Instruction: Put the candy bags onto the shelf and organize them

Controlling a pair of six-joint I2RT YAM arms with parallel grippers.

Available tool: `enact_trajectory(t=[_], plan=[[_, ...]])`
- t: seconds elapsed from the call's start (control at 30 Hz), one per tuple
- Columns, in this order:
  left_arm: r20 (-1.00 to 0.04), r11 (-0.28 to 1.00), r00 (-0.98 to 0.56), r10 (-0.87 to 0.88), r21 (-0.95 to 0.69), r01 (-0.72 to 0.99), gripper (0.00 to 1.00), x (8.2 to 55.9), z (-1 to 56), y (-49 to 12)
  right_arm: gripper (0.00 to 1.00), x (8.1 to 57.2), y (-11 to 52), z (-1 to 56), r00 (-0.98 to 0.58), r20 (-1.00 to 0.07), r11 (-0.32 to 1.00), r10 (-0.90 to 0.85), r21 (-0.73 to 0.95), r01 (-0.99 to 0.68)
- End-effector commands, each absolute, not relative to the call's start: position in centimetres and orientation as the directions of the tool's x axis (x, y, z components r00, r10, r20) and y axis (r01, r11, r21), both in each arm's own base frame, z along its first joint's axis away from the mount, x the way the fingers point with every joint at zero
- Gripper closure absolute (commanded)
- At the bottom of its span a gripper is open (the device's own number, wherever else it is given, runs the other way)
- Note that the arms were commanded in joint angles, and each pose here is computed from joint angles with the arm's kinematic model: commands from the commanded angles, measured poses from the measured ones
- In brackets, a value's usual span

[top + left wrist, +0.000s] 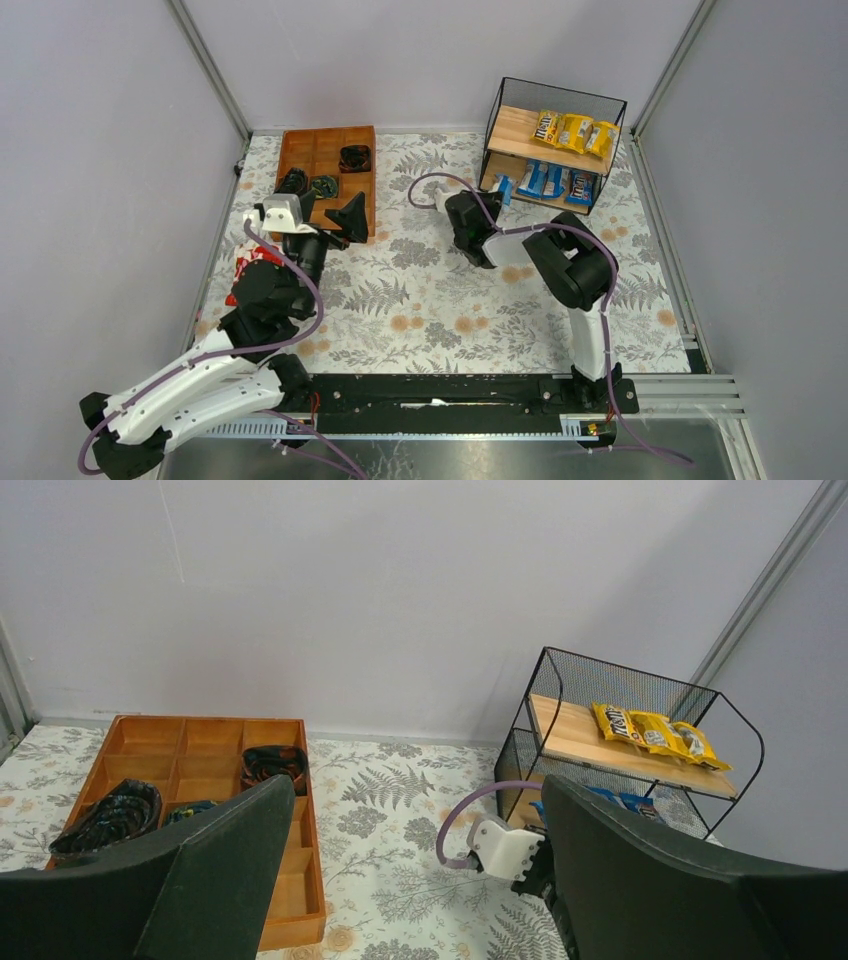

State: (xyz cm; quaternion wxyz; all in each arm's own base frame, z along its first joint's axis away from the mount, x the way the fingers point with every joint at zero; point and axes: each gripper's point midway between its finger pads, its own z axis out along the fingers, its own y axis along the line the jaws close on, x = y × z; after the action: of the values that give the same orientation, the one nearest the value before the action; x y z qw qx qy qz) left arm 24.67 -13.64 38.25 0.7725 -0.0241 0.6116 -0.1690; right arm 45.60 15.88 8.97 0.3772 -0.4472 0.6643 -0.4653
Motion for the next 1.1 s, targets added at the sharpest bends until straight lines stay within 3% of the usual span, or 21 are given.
enact_trajectory(t=[0.0,0.37,0.43,0.53,0.63,0.9,1.07], plan=[[-0.923,0.94,0.229,-0.31,-0.263,0.216,0.01,24.8,39.4,-13.2,0.78,48.9,16.8,10.5,-0.22,-0.163,0.205,-0.962,-0.962,-0.183],[-0.926,0.943,0.226,-0.304,-0.258,0.209,0.01,25.0,39.1,-13.2,0.73,52.3,15.1,6.7,-0.138,-0.198,0.232,-0.97,-0.926,-0.299],[-0.926,0.943,0.226,-0.303,-0.257,0.209,0.01,25.0,39.1,-13.2,0.62,52.5,14.6,6.0,-0.162,-0.195,0.239,-0.967,-0.916,-0.323],[-0.926,0.944,0.226,-0.302,-0.257,0.209,0.01,25.0,39.1,-13.2,0.38,52.0,14.6,5.0,-0.207,-0.212,0.28,-0.955,-0.874,-0.397],[-0.924,0.94,0.226,-0.309,-0.261,0.22,0.01,24.9,39.2,-13.3,0.32,50.8,15.0,5.0,-0.243,-0.281,0.364,-0.928,-0.822,-0.439],[-0.919,0.932,0.221,-0.326,-0.274,0.236,0.01,24.7,39.4,-13.4,0.27,48.0,16.4,6.7,-0.286,-0.322,0.422,-0.903,-0.789,-0.446],[-0.917,0.931,0.221,-0.33,-0.278,0.237,0.01,24.7,39.4,-13.4,0.36,47.5,16.9,7.0,-0.313,-0.32,0.434,-0.894,-0.79,-0.433]])
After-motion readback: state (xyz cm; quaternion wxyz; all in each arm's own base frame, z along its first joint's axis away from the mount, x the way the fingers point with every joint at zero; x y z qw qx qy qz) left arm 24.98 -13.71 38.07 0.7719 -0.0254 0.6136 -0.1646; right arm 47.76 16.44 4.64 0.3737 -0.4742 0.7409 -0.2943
